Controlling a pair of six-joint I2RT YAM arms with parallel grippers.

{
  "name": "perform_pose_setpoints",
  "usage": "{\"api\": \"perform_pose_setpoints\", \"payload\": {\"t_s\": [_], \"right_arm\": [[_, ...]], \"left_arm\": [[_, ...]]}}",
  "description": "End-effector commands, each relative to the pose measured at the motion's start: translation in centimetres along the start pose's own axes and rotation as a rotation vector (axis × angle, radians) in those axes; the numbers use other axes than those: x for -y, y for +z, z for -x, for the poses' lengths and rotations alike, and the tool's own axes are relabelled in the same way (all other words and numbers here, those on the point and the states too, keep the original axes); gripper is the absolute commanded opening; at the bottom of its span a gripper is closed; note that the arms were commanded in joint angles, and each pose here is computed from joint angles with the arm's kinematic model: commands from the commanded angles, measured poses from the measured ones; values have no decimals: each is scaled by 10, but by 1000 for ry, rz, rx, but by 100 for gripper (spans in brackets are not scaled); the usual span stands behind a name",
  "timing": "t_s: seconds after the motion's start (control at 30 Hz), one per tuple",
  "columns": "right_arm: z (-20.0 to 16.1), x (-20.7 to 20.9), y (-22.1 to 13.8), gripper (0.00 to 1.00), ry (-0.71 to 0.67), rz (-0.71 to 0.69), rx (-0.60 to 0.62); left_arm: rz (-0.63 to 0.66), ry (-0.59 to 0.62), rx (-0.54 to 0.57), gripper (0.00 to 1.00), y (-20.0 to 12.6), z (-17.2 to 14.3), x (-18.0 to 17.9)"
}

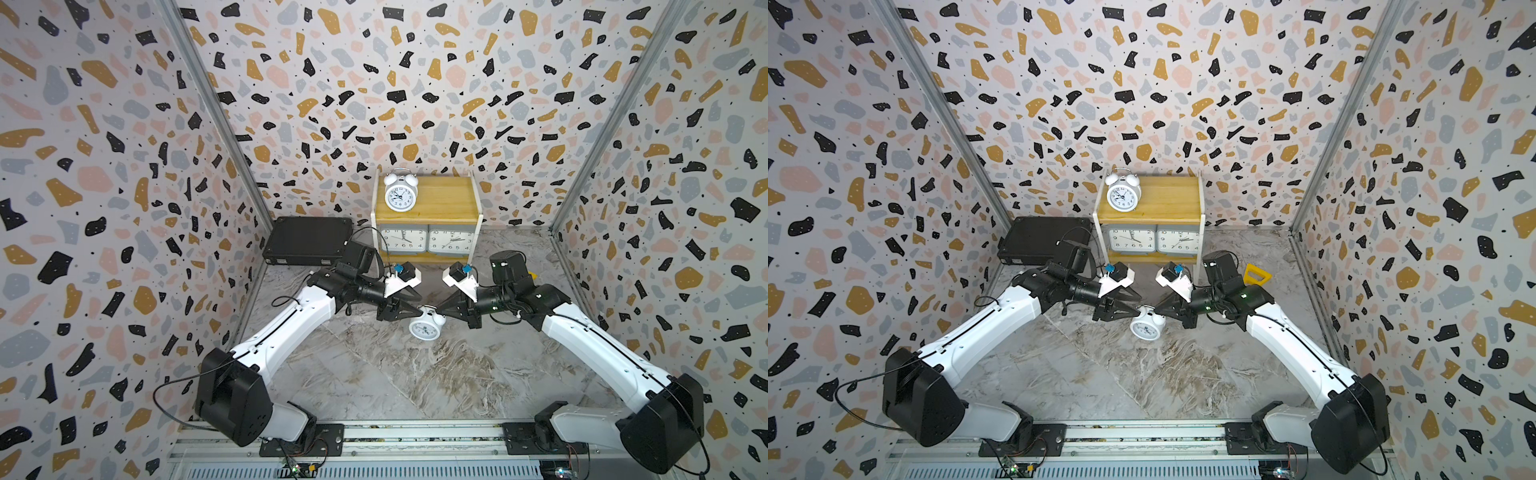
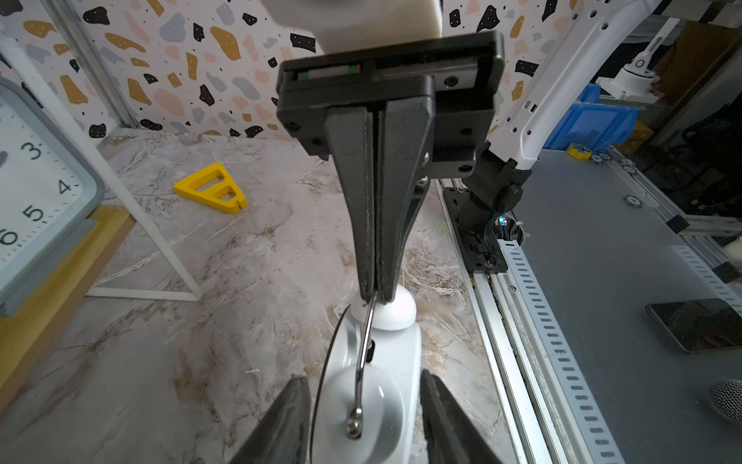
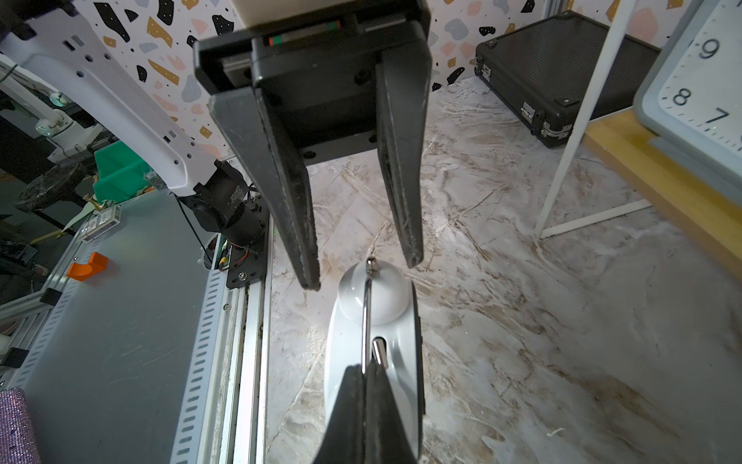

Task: Place the alarm clocks on the shelf by style
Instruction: Pick up the alarm from the center of the board.

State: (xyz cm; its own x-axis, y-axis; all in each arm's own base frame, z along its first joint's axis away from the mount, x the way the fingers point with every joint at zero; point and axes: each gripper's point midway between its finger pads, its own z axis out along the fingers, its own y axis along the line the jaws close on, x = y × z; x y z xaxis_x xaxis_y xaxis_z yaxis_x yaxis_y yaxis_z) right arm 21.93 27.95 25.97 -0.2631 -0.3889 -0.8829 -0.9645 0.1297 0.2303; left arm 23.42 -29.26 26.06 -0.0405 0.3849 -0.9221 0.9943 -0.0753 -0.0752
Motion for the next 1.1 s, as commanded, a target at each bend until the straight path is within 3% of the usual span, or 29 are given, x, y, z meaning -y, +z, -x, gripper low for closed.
{"api": "perform_pose_setpoints", "payload": {"t_s": [0.0, 0.47, 0.53, 0.67, 0.8, 0.87, 1.07], "right_arm": [[26, -10, -7, 0, -69, 27, 52], [27, -8, -7, 0, -70, 23, 56], [27, -9, -7, 0, -70, 24, 56], [25, -7, -6, 0, -68, 18, 49], [23, -3, -7, 0, -66, -12, 40], [22, 0, -8, 6, -69, -37, 41], [28, 7, -20, 49, -76, -121, 97]], "left_arm": [[-47, 39, 29, 43, 0, 12, 8], [-24, -14, -8, 29, 13, 8, -7], [-29, -19, -6, 23, 14, 8, -7], [-47, -27, 7, 1, 14, 12, -5], [-40, -45, 6, 0, 12, 18, -5], [-13, -53, 1, 0, 9, 21, -8], [80, -47, 6, 0, -5, 32, -11]]}}
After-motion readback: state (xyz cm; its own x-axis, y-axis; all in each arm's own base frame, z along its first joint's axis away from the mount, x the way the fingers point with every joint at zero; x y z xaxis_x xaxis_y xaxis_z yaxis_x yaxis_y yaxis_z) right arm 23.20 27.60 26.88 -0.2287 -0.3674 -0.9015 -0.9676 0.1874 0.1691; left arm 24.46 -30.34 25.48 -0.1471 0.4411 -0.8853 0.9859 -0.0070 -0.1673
